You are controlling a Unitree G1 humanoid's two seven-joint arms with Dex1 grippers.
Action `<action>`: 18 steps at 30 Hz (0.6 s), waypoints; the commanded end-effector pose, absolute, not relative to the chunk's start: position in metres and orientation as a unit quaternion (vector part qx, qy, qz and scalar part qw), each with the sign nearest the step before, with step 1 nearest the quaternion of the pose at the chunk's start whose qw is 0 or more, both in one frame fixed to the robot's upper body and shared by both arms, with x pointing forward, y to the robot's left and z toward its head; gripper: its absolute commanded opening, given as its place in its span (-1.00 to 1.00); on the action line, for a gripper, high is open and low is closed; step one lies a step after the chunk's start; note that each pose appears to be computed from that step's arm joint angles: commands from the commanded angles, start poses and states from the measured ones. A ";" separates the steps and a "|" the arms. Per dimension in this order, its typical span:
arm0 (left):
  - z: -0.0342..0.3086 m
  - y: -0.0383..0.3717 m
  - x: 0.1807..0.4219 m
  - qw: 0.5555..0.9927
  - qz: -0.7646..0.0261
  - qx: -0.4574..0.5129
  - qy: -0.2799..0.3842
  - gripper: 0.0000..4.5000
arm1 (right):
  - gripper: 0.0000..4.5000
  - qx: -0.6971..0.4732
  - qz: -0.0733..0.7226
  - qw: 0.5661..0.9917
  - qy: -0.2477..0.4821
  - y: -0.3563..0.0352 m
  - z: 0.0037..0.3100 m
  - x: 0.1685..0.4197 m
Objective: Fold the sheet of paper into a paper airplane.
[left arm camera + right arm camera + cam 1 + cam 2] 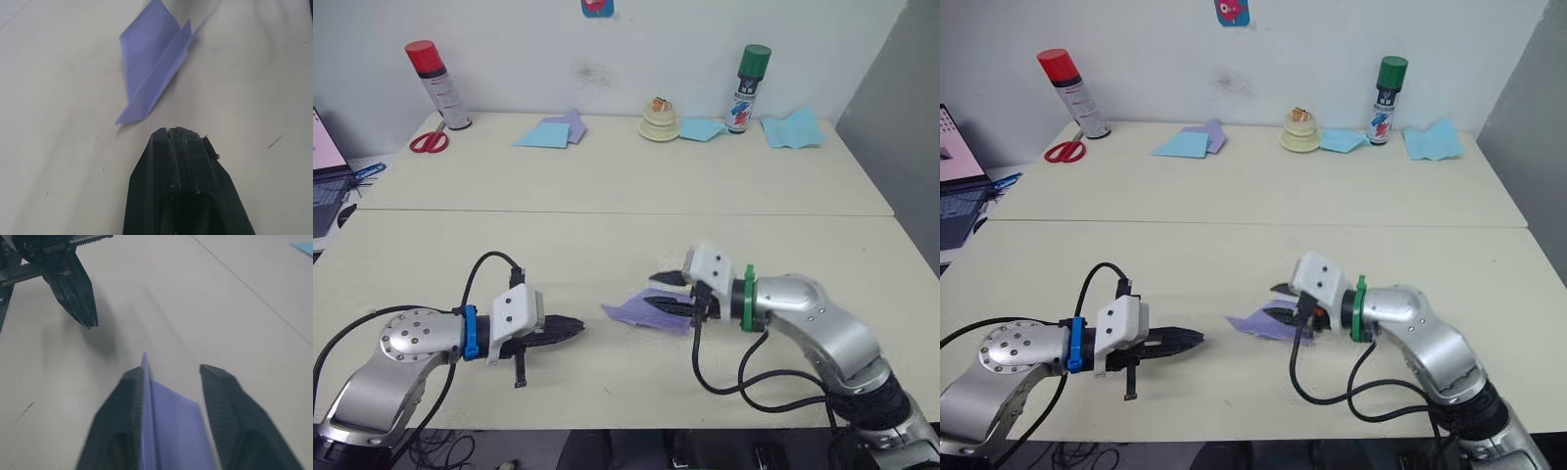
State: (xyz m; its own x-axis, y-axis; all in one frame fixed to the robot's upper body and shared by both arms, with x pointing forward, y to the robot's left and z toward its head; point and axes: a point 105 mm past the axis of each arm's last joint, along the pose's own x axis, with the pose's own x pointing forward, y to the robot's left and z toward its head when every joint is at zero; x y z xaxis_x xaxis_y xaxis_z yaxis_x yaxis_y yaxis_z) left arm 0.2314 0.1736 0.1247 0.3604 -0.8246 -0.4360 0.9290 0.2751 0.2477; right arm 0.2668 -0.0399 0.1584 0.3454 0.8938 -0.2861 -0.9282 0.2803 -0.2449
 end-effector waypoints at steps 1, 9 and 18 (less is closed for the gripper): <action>0.141 0.171 0.228 0.788 -0.558 0.243 0.094 -1.00 | 0.09 -0.193 0.581 0.790 0.039 -0.038 0.166 0.271; 0.144 0.167 0.227 0.791 -0.555 0.240 0.093 -1.00 | 0.09 -0.233 0.610 0.756 0.038 -0.024 0.144 0.267; 0.145 0.164 0.227 0.791 -0.556 0.238 0.093 -1.00 | 0.09 -0.249 0.603 0.756 0.051 -0.020 0.119 0.269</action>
